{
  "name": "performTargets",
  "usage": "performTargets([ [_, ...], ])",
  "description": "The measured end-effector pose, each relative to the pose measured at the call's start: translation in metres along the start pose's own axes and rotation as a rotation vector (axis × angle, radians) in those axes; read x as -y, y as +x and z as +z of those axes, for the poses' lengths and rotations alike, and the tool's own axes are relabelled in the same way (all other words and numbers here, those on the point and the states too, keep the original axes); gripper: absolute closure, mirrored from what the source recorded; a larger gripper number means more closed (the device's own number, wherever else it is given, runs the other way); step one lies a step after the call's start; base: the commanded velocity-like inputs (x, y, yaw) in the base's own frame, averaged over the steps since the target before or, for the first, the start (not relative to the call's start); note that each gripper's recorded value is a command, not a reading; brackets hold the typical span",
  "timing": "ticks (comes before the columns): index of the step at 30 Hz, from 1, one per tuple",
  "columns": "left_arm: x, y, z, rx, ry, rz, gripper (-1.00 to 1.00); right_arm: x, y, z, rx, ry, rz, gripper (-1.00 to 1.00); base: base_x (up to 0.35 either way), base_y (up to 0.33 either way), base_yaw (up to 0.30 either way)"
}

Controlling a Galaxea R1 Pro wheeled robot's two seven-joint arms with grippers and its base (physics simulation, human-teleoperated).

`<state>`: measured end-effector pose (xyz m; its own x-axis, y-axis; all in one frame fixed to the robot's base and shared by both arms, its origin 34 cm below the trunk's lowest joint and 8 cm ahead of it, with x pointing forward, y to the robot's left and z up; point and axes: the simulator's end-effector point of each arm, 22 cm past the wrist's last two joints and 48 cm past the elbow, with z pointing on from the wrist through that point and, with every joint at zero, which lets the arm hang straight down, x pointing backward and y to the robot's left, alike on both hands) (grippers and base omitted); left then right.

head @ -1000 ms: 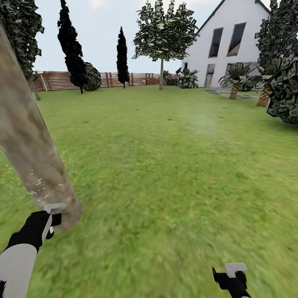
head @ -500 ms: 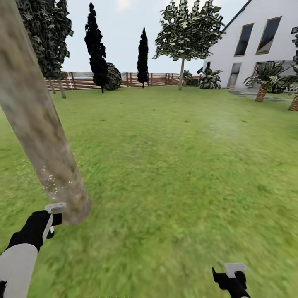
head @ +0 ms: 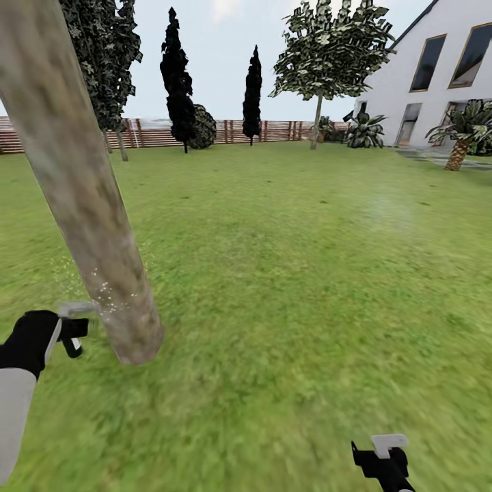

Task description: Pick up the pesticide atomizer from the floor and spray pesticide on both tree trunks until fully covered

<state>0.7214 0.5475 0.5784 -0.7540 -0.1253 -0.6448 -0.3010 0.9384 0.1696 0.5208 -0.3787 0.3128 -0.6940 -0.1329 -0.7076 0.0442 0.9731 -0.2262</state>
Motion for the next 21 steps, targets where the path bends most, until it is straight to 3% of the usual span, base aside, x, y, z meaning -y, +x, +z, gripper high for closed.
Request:
performTargets([
  [3,-0.024,-0.009,-0.005,0.013,-0.007,-0.003,1.00,0.001,0.000,0.000,0.000,0.001,0.000,-1.00,0.000,0.000,0.000],
  [14,-0.025,-0.002,-0.003,0.004,-0.004,0.004,1.00,0.000,0.000,0.000,0.000,0.000,0.000,-1.00,0.205,0.073,0.000],
  [21,-0.023,0.000,-0.002,0.001,0.002,-0.004,1.00,0.000,0.000,0.000,0.000,0.000,0.000,-1.00,-0.017,-0.229,0.000],
])
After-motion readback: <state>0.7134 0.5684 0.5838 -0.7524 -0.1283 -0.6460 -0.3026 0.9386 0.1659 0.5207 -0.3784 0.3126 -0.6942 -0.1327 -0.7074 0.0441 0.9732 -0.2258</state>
